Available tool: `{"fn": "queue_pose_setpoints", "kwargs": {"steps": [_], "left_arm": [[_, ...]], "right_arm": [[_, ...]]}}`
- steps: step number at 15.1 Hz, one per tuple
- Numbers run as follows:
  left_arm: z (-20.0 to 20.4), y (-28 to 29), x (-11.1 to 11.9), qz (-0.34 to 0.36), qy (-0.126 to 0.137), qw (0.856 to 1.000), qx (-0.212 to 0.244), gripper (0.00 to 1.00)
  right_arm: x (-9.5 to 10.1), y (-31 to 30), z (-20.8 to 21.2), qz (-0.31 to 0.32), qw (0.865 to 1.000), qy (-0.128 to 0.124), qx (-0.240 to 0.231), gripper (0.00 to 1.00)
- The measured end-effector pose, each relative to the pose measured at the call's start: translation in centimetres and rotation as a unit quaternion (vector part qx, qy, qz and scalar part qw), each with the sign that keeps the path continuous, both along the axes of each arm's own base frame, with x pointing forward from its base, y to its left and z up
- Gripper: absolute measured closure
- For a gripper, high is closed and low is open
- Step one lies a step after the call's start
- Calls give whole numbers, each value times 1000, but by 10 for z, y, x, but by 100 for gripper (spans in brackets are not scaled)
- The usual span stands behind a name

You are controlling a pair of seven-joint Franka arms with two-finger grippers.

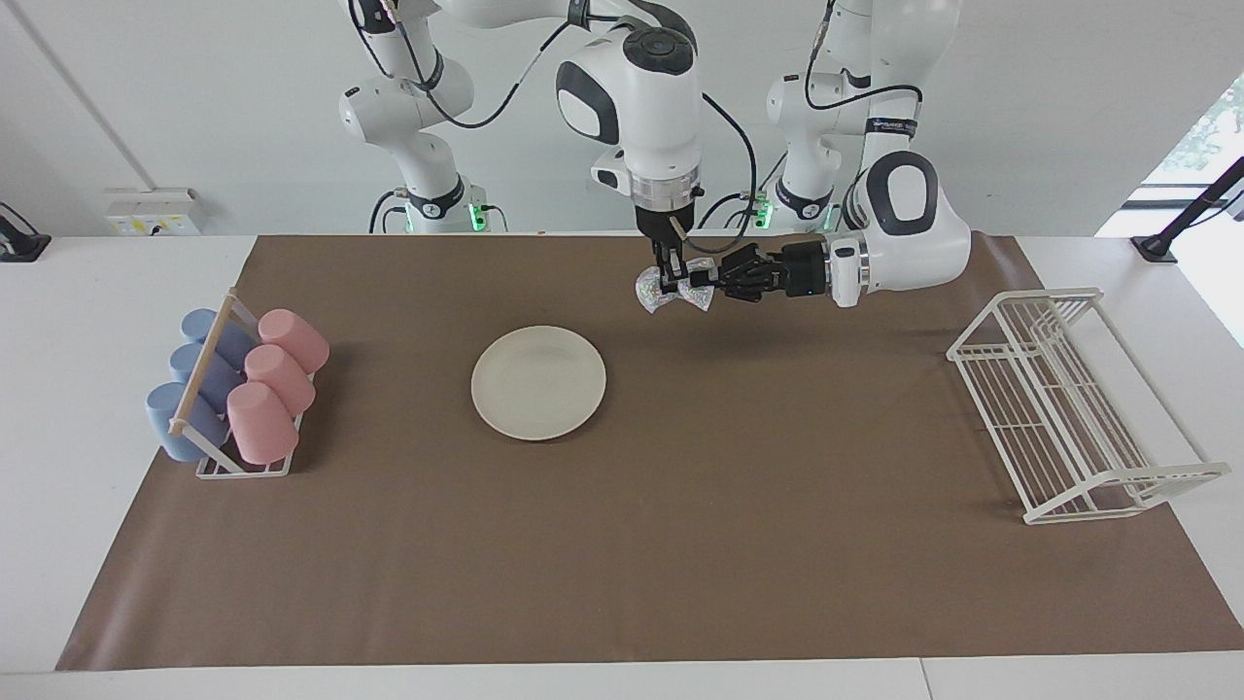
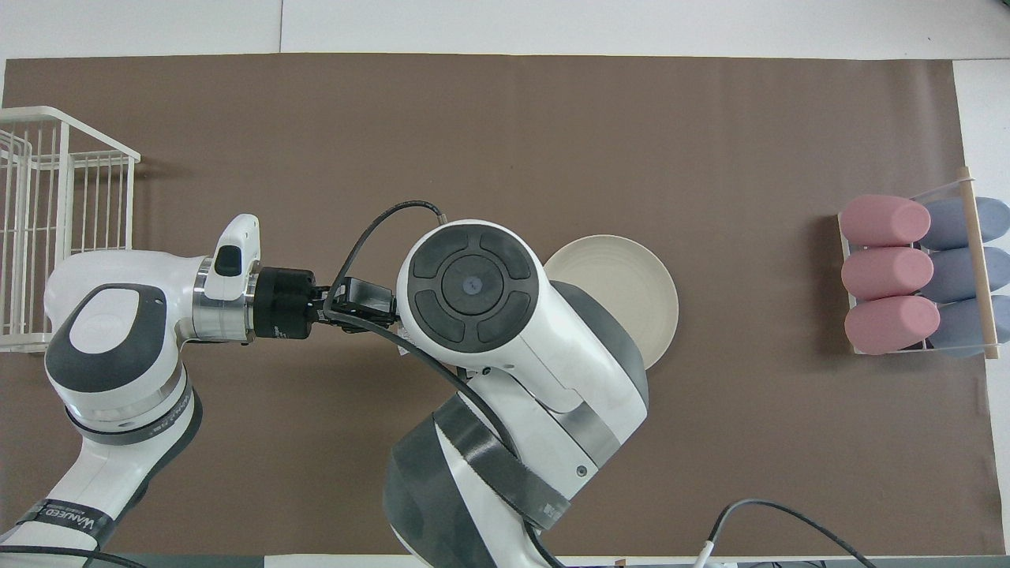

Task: Wipe plate with sponge
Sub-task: 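Grasp the sponge with the left gripper while the right gripper releases it, then withdraw the right gripper to the cups while the left gripper lifts the sponge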

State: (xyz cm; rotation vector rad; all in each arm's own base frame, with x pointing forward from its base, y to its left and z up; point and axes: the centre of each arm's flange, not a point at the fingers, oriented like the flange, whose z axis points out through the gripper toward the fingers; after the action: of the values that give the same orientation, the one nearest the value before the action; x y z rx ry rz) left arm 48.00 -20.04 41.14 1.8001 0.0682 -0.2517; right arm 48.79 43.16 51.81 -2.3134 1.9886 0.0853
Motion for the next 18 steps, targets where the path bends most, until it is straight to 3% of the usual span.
{"fn": "queue_pose_setpoints", "kwargs": {"steps": [1,2,6,8,10,11,15,18], "left_arm": [[0,0,0,0,1,1000,0,94],[0,0,0,1,1,1000,0,94],[0,3,1,5,7,1000,1,94],[0,6,3,10,14,1000,4,94],[1,11,5,4,20,999,37,94],[5,14,9,1,21,998,67,94],[38,21,28,-2,26,978,205,94],[65,8,33,0,27,942,336,94]], "right_arm": [[0,0,0,3,1000,0,0,90],[0,0,0,5,1000,0,0,84],[8,-11,0,25,1000,-3,-2,43],[15,-27,0,90,996,-6,-10,23],[28,-61,3,171,985,-10,-18,4],[35,-82,6,208,978,-9,-23,0],[41,-160,30,347,937,12,-39,0],[46,-223,57,448,893,9,-38,0]]}}
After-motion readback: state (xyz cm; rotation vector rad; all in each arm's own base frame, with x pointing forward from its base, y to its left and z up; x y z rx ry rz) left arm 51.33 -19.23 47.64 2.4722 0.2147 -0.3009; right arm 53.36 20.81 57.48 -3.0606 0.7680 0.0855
